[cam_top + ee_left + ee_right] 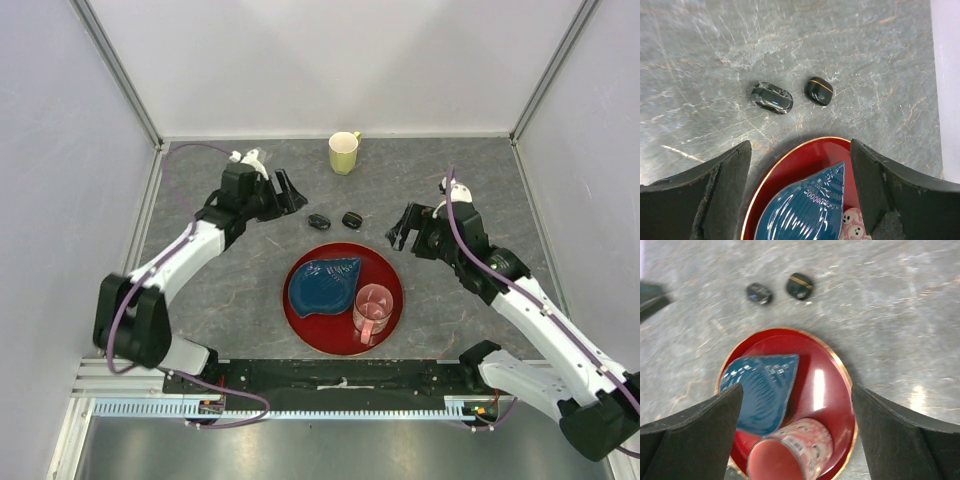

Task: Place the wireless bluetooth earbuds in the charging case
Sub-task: Reset both arms

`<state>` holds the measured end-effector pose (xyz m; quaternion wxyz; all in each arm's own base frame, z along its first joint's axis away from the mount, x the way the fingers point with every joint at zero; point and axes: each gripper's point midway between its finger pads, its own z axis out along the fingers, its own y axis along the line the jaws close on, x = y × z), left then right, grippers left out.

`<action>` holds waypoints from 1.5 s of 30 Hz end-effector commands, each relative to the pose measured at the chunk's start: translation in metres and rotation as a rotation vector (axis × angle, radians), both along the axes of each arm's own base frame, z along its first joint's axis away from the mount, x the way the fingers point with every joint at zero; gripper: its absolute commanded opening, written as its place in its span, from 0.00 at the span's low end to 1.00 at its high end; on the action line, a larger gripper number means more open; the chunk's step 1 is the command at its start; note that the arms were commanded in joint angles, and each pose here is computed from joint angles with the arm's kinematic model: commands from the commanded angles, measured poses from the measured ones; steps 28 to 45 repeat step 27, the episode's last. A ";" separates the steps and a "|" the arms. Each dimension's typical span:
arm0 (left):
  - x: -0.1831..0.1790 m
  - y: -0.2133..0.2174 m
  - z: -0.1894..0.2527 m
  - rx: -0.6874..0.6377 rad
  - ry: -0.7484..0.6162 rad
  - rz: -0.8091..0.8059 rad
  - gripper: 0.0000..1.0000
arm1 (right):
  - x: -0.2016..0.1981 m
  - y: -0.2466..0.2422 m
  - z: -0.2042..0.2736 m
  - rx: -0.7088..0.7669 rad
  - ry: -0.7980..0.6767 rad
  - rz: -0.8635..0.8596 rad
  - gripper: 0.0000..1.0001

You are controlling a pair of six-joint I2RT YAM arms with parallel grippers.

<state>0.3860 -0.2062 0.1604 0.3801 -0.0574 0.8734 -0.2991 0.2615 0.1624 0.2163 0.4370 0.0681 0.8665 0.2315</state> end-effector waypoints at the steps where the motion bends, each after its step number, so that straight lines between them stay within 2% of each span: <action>1: -0.017 0.028 0.029 0.115 -0.150 0.010 0.86 | 0.029 -0.043 -0.014 -0.084 0.053 -0.148 0.96; 8: -0.066 0.048 0.035 0.185 -0.124 -0.039 0.88 | 0.059 -0.132 -0.068 -0.116 0.219 -0.385 0.98; 13: -0.090 0.065 0.077 0.126 -0.365 0.027 0.89 | 0.059 -0.187 -0.096 -0.249 0.188 -0.617 0.98; 14: -0.094 0.067 0.082 0.119 -0.388 0.034 0.93 | 0.056 -0.193 -0.105 -0.273 0.185 -0.642 0.98; 19: -0.106 0.078 0.098 0.142 -0.471 0.047 0.93 | 0.044 -0.235 -0.104 -0.436 0.094 -0.817 0.98; 27: -0.103 0.111 0.101 0.221 -0.474 0.212 0.95 | 0.052 -0.241 -0.099 -0.456 -0.115 -0.857 0.98; 45: -0.103 0.111 0.101 0.221 -0.474 0.212 0.95 | 0.052 -0.241 -0.099 -0.456 -0.115 -0.857 0.98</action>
